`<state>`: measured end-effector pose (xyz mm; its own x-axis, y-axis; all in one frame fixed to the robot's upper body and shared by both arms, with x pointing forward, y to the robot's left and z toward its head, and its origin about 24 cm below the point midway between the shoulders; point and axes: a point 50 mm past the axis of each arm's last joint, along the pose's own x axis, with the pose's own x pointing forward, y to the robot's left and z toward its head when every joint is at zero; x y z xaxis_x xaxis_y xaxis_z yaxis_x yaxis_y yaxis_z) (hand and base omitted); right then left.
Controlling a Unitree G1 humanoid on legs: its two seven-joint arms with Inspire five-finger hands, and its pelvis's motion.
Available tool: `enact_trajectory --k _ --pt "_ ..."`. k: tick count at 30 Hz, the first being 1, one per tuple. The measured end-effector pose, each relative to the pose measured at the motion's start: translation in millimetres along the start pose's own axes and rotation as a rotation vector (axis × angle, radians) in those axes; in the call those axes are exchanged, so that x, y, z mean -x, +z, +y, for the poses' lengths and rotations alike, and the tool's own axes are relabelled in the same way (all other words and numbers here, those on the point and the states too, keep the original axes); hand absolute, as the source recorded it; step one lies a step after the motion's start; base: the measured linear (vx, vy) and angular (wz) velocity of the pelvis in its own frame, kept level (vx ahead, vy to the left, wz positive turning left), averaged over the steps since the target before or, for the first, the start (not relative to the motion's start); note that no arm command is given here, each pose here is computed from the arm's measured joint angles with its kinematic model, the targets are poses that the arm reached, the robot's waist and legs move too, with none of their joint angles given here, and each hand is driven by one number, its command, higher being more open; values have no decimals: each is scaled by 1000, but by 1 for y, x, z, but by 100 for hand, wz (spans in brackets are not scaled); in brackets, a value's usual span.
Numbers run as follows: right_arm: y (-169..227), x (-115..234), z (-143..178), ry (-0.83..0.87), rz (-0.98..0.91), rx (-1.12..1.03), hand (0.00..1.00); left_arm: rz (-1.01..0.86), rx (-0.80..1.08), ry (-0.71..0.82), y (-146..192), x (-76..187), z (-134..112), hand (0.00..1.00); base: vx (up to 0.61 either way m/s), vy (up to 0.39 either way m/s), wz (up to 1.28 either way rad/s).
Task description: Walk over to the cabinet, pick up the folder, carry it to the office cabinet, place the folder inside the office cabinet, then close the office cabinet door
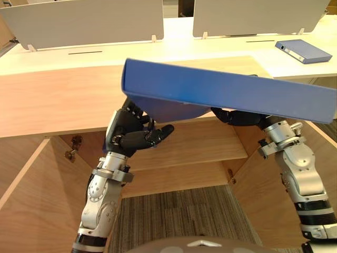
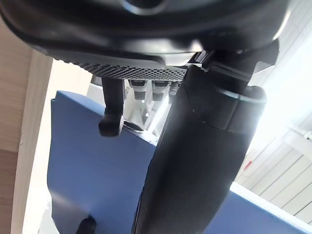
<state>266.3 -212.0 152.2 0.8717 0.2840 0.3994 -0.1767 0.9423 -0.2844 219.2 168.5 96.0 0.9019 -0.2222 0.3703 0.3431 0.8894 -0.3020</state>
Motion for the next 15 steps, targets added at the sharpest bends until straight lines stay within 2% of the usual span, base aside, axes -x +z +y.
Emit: enact_trajectory --k 3,7,11,15 --pt "4 -1 9 -43 -46 -62 0 15 -28 -11 -5 1 -6 100 0 0 0" --pt "16 -2 21 -46 -111 -85 0 -19 -61 70 -4 0 -5 100 -1 -5 1" --pt "27 7 31 -76 -177 -149 0 -79 -83 210 3 2 1 100 0 -20 12" --pt "33 14 35 -137 -223 -203 0 -199 -164 380 26 17 12 100 -17 -27 13"
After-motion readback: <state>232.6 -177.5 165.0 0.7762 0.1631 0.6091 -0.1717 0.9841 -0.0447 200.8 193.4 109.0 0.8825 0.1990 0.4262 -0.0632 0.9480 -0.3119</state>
